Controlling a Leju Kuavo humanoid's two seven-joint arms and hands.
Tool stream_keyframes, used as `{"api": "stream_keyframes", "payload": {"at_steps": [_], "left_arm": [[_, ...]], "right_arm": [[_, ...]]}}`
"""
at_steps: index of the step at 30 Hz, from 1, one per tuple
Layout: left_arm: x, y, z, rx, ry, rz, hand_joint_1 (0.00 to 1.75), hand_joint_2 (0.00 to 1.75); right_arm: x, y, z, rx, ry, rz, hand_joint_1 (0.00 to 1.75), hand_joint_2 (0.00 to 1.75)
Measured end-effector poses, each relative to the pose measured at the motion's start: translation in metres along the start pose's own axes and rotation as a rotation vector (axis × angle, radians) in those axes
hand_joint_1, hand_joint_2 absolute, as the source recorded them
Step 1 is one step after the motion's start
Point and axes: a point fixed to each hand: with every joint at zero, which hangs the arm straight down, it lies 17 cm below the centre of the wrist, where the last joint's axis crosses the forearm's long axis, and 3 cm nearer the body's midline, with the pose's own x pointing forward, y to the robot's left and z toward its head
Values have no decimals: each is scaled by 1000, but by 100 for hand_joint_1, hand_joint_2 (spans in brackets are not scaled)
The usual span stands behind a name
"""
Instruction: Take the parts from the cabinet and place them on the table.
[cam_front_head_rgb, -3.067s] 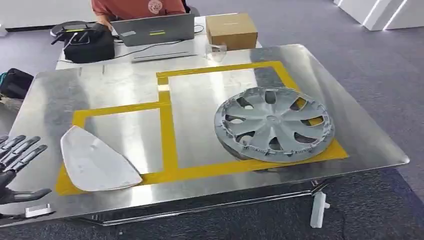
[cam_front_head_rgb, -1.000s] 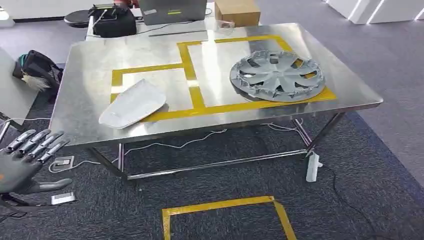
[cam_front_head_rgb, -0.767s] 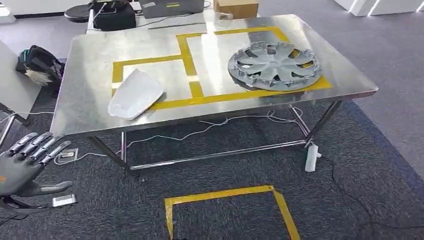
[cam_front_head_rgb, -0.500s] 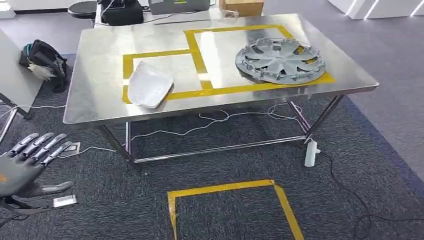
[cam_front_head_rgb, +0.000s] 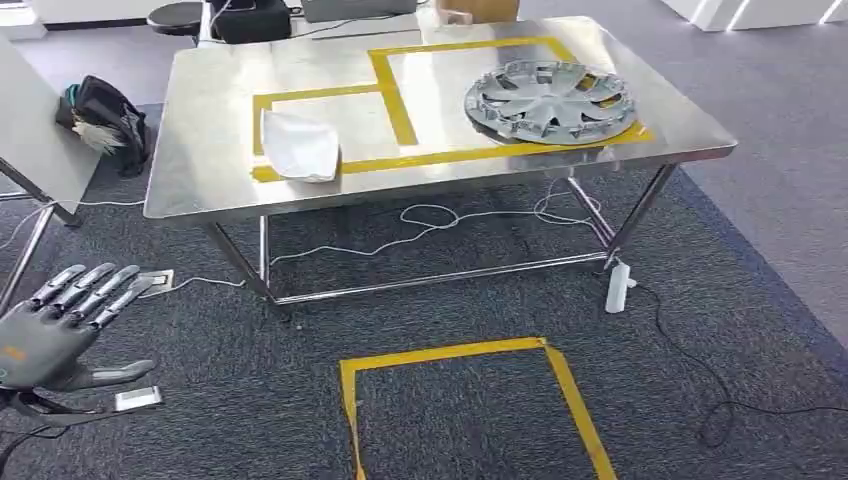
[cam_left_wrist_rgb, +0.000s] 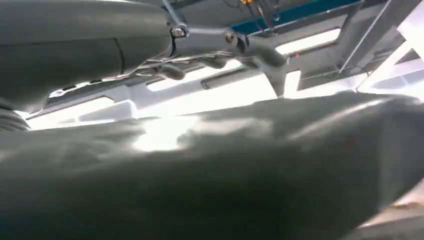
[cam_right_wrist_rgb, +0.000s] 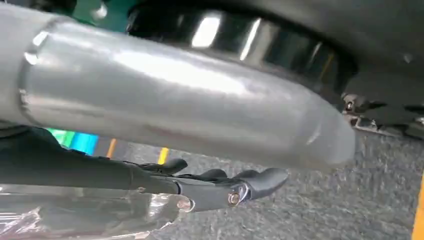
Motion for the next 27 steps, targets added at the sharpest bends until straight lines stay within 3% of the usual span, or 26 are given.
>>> {"api": "stream_keyframes", "payload": {"at_steps": [27], "left_arm": [[0,-1,1,1,8,-7,0,0]], "right_arm": [[-6,2,0,7,22,0,0,0]]}}
